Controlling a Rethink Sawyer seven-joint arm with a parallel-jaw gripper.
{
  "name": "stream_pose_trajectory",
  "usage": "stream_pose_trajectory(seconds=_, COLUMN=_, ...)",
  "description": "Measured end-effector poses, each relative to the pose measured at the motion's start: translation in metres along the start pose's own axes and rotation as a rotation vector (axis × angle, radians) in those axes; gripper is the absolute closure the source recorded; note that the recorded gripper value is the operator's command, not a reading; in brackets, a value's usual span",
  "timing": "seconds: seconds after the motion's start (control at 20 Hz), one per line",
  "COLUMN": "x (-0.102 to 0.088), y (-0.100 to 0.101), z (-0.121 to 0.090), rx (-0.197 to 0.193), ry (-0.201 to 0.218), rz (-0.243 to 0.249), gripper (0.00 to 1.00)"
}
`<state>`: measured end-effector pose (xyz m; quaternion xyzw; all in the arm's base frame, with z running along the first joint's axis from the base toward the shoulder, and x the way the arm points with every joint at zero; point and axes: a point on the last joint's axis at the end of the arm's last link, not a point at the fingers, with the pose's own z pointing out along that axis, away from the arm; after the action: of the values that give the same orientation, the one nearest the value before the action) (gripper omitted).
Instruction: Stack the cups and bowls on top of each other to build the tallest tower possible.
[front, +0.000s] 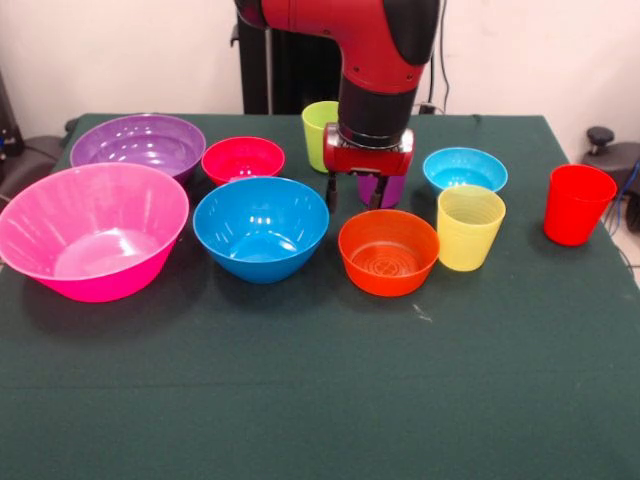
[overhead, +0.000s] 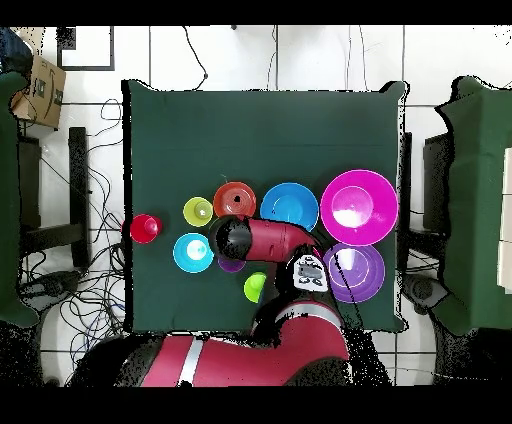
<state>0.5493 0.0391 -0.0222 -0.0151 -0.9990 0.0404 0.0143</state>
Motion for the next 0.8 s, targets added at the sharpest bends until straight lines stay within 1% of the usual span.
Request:
stream_pose_trajectory(seconds=0.45, x=-0.013, y=-0.001, z=0.007, rx=0.003, ry=-0.017, rz=-0.002, gripper=0.00)
stream_pose_trajectory(seconds=0.8, x=-0.014, y=0.000, z=0.003, rx=0.003, ry=-0.005, rz=-0.005, gripper=0.00)
